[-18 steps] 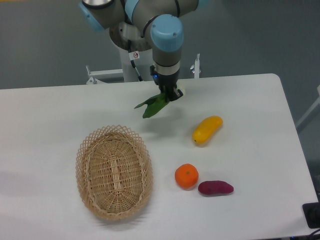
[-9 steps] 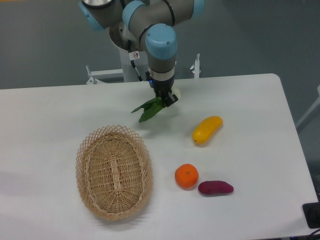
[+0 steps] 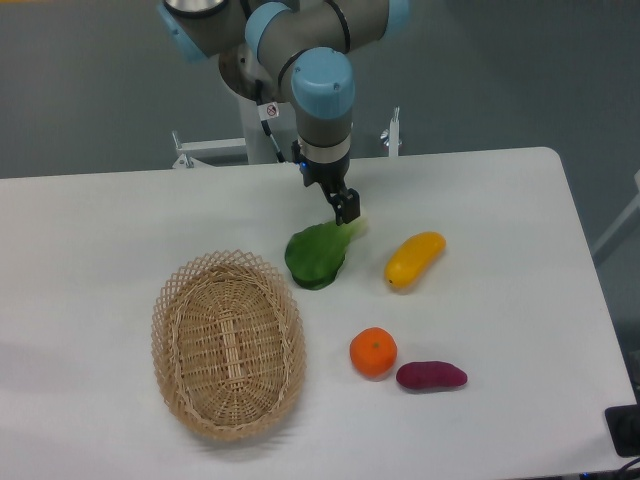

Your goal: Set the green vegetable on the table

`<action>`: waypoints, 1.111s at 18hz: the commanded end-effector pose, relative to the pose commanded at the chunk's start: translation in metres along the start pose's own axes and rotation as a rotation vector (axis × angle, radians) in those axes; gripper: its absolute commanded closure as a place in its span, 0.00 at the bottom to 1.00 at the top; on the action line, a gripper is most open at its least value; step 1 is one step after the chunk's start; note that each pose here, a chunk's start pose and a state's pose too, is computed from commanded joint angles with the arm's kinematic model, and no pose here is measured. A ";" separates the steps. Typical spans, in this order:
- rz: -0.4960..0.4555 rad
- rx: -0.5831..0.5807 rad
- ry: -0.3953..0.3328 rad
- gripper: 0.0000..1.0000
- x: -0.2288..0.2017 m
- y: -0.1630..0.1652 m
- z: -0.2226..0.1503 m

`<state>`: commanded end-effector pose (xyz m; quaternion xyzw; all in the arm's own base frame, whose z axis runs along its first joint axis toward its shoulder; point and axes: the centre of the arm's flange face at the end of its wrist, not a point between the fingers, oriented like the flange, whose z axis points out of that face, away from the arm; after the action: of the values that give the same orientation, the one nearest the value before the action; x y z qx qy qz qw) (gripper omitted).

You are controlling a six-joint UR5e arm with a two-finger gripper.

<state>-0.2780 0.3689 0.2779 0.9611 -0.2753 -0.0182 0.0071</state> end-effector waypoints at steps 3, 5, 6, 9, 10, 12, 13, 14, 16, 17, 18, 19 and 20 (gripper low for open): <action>-0.002 0.003 -0.018 0.00 -0.025 -0.001 -0.007; -0.001 0.004 -0.032 0.00 -0.045 -0.003 -0.012; -0.003 0.005 -0.043 0.00 -0.056 -0.004 -0.017; -0.019 0.011 -0.082 0.00 -0.092 -0.005 -0.031; -0.033 0.013 -0.096 0.00 -0.104 -0.004 -0.035; -0.064 0.018 -0.129 0.00 -0.126 -0.006 -0.047; -0.071 0.020 -0.147 0.00 -0.136 -0.005 -0.054; -0.076 0.023 -0.165 0.00 -0.146 -0.004 -0.062; -0.086 0.024 -0.191 0.00 -0.162 0.000 -0.074; -0.101 0.024 -0.197 0.00 -0.169 0.004 -0.075; -0.116 0.025 -0.205 0.00 -0.175 0.012 -0.079; -0.124 0.022 -0.205 0.00 -0.182 0.016 -0.077; -0.132 0.020 -0.212 0.00 -0.188 0.021 -0.081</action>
<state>-0.4458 0.4509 0.3648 0.9698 -0.2109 -0.1176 -0.0330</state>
